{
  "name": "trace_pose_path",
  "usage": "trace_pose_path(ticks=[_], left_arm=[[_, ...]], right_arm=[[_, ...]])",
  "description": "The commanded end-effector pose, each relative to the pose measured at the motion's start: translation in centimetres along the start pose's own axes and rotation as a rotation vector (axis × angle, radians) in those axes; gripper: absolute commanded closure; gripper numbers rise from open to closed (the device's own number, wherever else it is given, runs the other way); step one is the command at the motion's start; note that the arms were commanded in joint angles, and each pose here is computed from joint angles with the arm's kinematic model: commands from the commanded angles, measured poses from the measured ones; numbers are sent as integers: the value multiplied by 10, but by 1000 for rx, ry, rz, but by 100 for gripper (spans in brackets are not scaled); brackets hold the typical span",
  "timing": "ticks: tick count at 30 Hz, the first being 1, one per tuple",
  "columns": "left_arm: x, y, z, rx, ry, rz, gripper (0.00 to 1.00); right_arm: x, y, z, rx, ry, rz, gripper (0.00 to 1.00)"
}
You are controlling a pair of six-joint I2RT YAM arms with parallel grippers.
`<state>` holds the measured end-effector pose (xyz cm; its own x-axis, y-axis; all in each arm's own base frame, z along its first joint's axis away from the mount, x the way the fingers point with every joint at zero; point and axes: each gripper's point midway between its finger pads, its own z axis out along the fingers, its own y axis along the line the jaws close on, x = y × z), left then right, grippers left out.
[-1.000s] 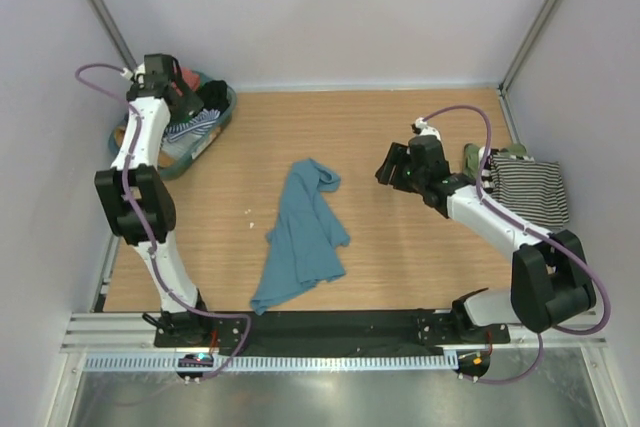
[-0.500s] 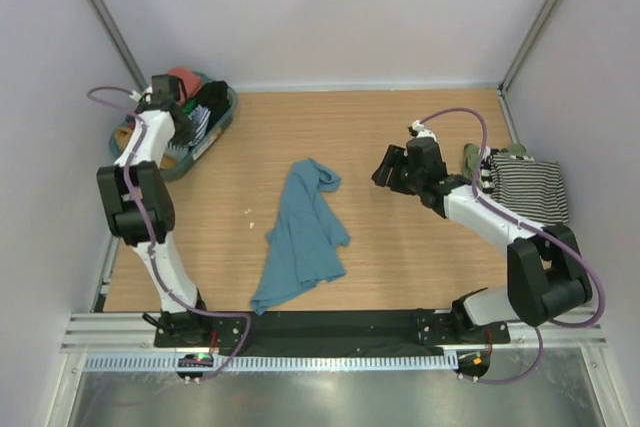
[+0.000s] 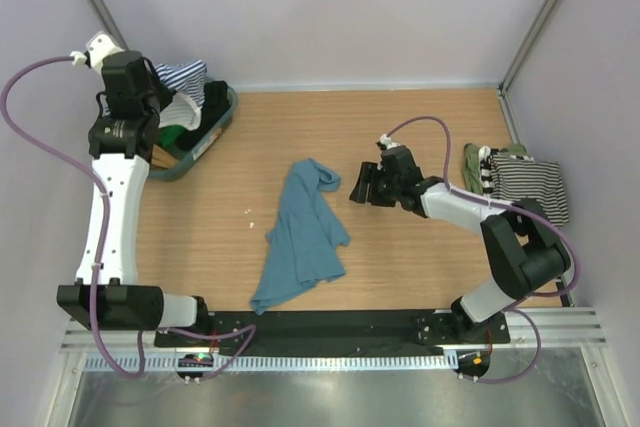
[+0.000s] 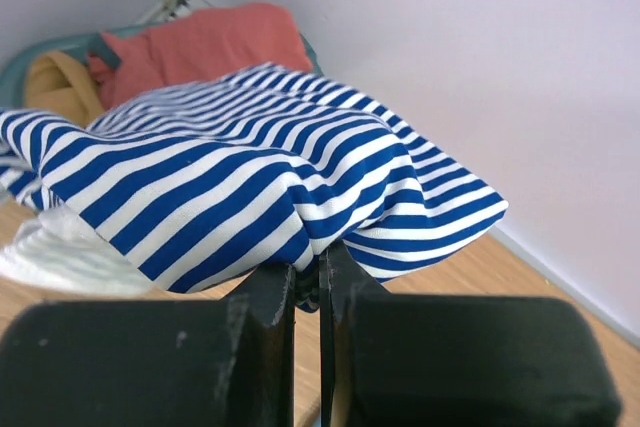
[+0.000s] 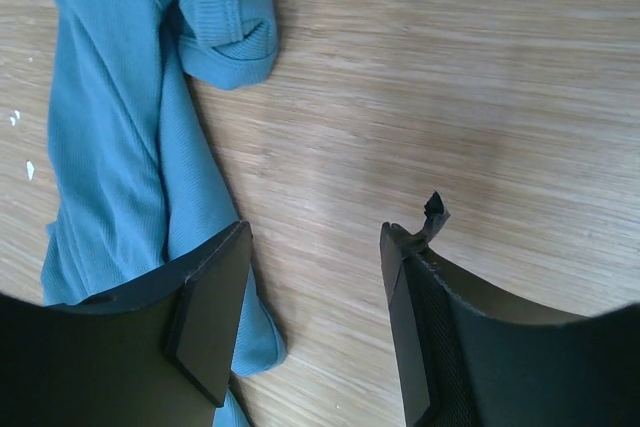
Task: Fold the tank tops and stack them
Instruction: Flatten the tank top out
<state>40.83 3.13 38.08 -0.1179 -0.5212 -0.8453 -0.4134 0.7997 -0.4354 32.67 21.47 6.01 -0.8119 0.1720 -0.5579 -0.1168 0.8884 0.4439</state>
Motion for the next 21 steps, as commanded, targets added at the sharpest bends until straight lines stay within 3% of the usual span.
trace_pose_path(ticks=[1,3,8,10,11,14,15,16,17,18,19,21], left_arm=[[-15,18,12,-117,-65,28,100],[-16,27,26,-162,-56,25,100],[29,63,108,-269,92,7,100],[29,73,131,-299,96,-21,100],[49,81,153,-323,143,-12,100],[53,67,186,-274,198,-11,97],[65,70,184,-288,262,-3,89],[69,67,185,-282,288,-5,56],[74,61,183,-272,302,5,42],[74,58,180,-270,297,16,33],[88,56,175,-273,318,47,17],[73,48,158,-271,258,70,5]], right_arm=[[-28,32,-1,-97,-83,-61,39],[-21,42,4,-113,-59,-88,38],[-9,53,14,-118,-23,-139,38],[-3,56,18,-116,-9,-153,38],[1,54,19,-105,13,-158,38],[12,58,24,-105,48,-181,37],[15,61,25,-107,54,-189,36],[17,61,27,-99,57,-195,36],[15,59,27,-84,49,-194,36],[11,55,28,-57,30,-195,36],[8,55,28,-45,24,-195,36],[2,52,30,-13,9,-196,36]])
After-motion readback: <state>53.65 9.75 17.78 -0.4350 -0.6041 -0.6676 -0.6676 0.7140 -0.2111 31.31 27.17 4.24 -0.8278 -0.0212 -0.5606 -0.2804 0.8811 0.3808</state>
